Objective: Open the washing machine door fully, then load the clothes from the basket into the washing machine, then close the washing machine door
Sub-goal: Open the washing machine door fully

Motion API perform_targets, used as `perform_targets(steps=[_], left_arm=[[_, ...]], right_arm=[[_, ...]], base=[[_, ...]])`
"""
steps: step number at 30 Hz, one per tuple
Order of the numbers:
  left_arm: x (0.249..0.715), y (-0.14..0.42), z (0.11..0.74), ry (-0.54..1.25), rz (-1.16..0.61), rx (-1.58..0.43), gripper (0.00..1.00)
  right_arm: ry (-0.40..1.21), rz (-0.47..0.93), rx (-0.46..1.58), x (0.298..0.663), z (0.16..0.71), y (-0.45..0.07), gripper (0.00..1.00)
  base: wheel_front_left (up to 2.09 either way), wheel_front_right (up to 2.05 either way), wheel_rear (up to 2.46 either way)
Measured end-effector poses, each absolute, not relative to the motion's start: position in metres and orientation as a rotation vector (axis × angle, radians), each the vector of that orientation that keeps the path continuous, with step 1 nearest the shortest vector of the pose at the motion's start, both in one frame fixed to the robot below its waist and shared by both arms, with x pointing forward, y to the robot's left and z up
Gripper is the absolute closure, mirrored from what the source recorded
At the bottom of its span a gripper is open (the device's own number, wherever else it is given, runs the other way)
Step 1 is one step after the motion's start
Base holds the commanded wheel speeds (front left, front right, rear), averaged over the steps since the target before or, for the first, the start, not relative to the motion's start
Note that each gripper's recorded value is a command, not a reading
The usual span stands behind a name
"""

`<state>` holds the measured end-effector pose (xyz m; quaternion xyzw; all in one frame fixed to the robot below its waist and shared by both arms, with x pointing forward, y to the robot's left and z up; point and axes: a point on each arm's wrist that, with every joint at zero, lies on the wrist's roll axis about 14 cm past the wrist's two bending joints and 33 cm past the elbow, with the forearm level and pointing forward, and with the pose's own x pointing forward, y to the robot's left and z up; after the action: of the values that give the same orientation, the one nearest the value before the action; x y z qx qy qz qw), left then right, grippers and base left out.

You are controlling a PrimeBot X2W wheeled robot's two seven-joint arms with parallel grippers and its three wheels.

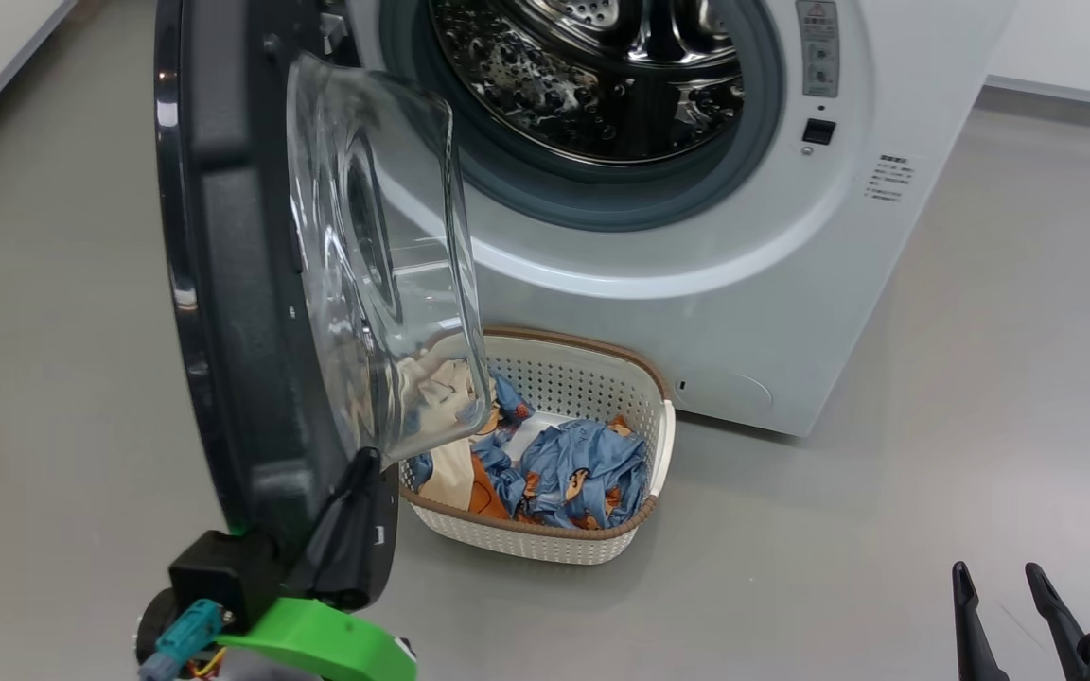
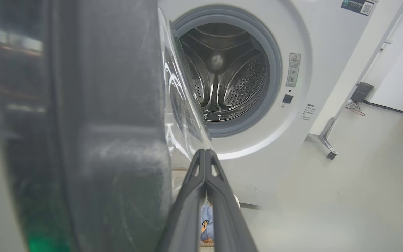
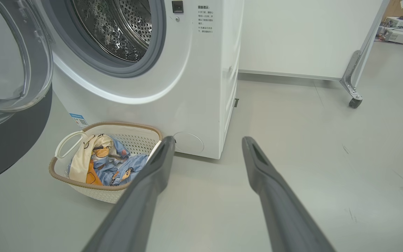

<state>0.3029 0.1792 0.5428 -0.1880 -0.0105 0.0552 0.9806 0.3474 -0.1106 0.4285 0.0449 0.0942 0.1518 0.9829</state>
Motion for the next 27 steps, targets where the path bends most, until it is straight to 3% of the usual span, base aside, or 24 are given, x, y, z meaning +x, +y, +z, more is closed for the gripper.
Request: perform_targets(steps=[16,27], left_arm=[[0.276,0.285,0.527,-0.056,0.458,-0.319,1.00],[0.267,0.354,0.515,-0.075,0.679,-0.294,1.00]], right_arm=[[0.210,0.415,0.080,0.352,0.422,-0.076,0.00],[0.227,0.383,0.065,0.350,0.416,-0.092,0.00]], base=[[0.00,0.00,0.00],[0.00,0.00,0.00]])
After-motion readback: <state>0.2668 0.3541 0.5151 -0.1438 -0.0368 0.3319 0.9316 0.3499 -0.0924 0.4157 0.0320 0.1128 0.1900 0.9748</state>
